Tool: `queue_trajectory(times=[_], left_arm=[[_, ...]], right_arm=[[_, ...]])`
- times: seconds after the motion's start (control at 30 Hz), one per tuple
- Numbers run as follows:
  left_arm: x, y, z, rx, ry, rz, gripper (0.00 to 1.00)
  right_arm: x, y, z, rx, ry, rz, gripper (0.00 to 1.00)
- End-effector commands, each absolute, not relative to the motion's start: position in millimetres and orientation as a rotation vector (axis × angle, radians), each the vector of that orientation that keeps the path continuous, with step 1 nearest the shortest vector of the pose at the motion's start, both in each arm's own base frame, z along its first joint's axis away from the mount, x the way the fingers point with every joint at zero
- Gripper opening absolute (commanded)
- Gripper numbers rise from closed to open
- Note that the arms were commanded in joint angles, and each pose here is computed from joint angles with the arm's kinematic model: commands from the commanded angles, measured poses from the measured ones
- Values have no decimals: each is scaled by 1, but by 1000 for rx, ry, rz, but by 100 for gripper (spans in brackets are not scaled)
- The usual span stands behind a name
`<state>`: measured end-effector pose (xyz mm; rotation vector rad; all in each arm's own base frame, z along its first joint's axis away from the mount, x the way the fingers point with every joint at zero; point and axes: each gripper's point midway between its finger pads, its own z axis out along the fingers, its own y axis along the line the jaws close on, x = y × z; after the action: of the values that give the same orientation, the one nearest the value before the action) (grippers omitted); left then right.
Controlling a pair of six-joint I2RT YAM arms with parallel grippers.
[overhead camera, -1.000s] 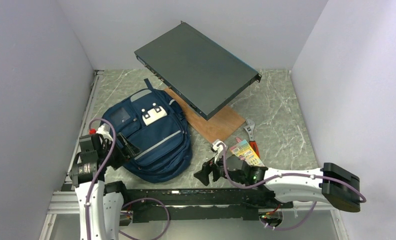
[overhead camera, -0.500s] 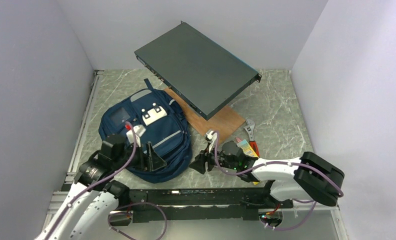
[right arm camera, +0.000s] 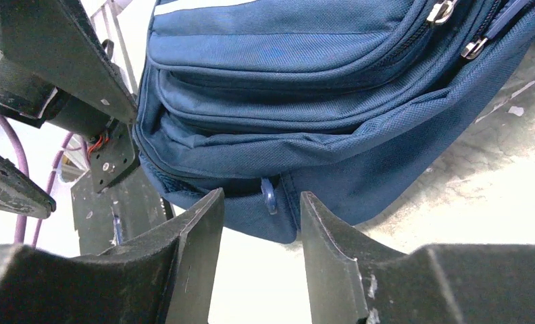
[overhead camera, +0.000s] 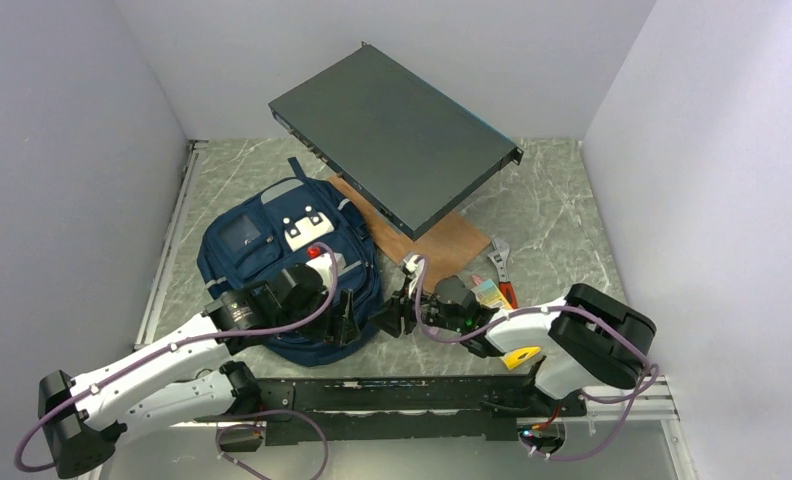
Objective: Pack the student bag
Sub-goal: Zip the student bag at the center of the board.
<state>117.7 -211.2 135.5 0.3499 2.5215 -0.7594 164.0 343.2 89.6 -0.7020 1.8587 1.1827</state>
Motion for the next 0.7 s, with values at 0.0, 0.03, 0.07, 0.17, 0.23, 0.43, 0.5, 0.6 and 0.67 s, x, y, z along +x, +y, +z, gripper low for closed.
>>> queue_trajectory(times=[0.0,0.03,0.07,0.17,0.23,0.43,0.5,0.6,0.67], left_arm=[[129,-221,147,304,2456,-777,76],[129,-221,144,299,2462,-774,76],[129,-221,142,295,2463,-774,76],[128,-225,138,276,2455,-802,76],[127,-229,132,270,2450,-832,76],[138,-233,110,264,2474,-731,96],[144,-229,102,248,2498,-654,95],[150,-223,92,202,2517,-572,82],[151,-219,87,172,2525,-547,67]], right_arm=[[170,361,117,-709,1733,1264,46],[169,363,115,-713,1735,1272,45],[169,365,113,-717,1740,1278,42],[171,370,109,-708,1749,1300,10],[170,371,112,-688,1740,1321,0],[161,361,138,-625,1717,1377,0],[155,357,146,-618,1707,1411,0],[152,350,152,-585,1710,1418,0],[152,344,153,-555,1714,1409,0]])
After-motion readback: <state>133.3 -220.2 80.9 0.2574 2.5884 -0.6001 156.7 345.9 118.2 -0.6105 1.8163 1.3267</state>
